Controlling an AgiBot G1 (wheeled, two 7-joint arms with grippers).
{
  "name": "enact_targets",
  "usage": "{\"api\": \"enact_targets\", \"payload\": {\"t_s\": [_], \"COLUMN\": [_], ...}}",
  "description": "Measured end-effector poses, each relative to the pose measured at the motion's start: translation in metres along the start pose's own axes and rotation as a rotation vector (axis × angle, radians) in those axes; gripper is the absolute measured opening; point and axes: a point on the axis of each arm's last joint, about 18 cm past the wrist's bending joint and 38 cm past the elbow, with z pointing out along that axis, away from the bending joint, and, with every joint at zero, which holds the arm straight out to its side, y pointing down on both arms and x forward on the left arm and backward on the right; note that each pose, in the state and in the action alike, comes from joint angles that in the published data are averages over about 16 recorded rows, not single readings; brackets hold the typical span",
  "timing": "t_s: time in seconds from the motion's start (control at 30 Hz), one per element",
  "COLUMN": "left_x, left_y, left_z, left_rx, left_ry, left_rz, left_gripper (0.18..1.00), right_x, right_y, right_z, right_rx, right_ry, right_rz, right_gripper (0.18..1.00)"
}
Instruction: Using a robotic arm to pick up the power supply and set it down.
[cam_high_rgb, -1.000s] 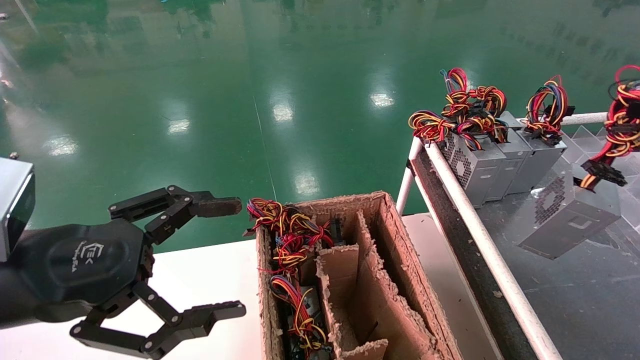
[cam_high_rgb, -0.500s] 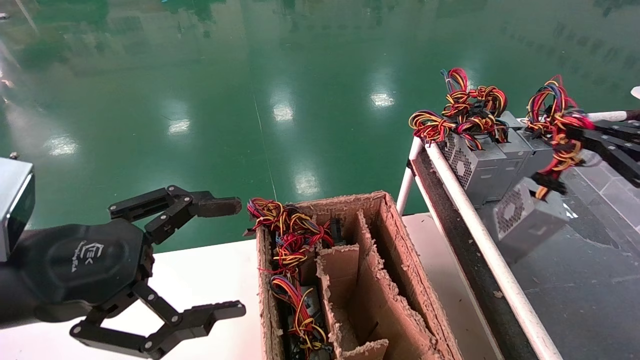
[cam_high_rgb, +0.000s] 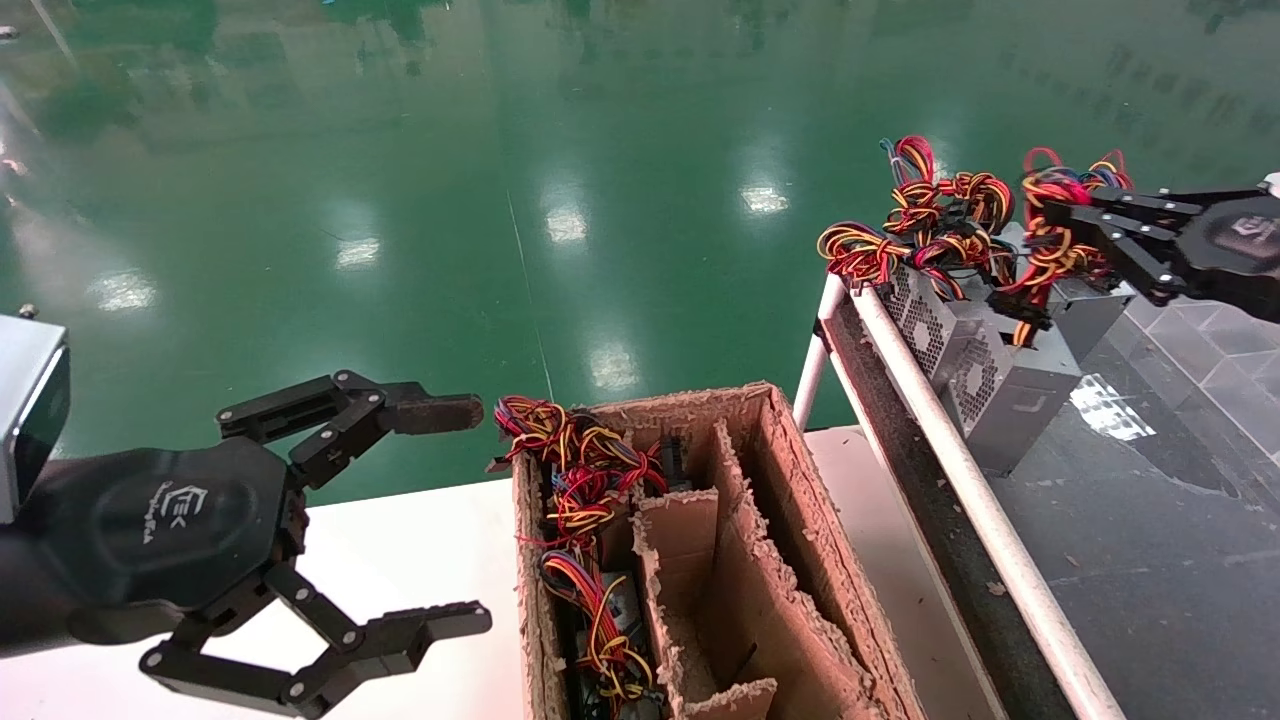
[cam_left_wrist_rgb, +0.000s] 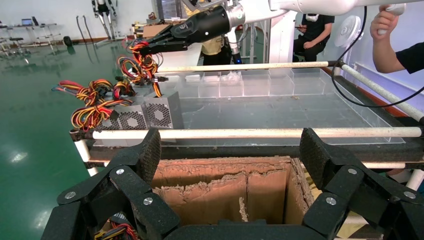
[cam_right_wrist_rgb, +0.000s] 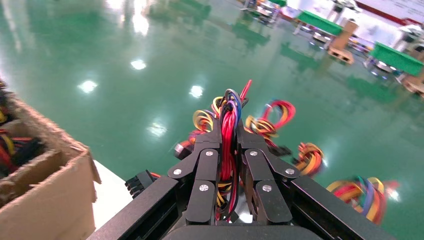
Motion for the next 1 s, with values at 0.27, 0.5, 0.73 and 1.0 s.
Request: {"api": "enact_targets", "payload": {"t_s": [0.27, 0.5, 0.73, 1.0], "left_x": [0.000, 0.000, 0.000, 0.000], "left_y": [0.000, 0.000, 0.000, 0.000], "left_z": [0.000, 0.000, 0.000, 0.000], "left_rx": [0.000, 0.000, 0.000, 0.000], "left_ry": [0.000, 0.000, 0.000, 0.000], "left_rz": [0.000, 0.000, 0.000, 0.000], "left_gripper": [1.001, 1.001, 1.001, 1.001], "right_x": [-0.006, -0.012, -0.016, -0.016], "right_y": [-0.007, -0.009, -0.011, -0.014], "right_z": [0.010, 0.012, 0.010, 0.005], "right_rx": [-0.006, -0.014, -0.013, 0.009], "right_ry": [-0.047, -0.083, -0.116, -0.121], "right_rz": [-0.017, -0.025, -0.035, -0.036], "right_gripper": [0.236, 0.254, 0.307, 0.430]}}
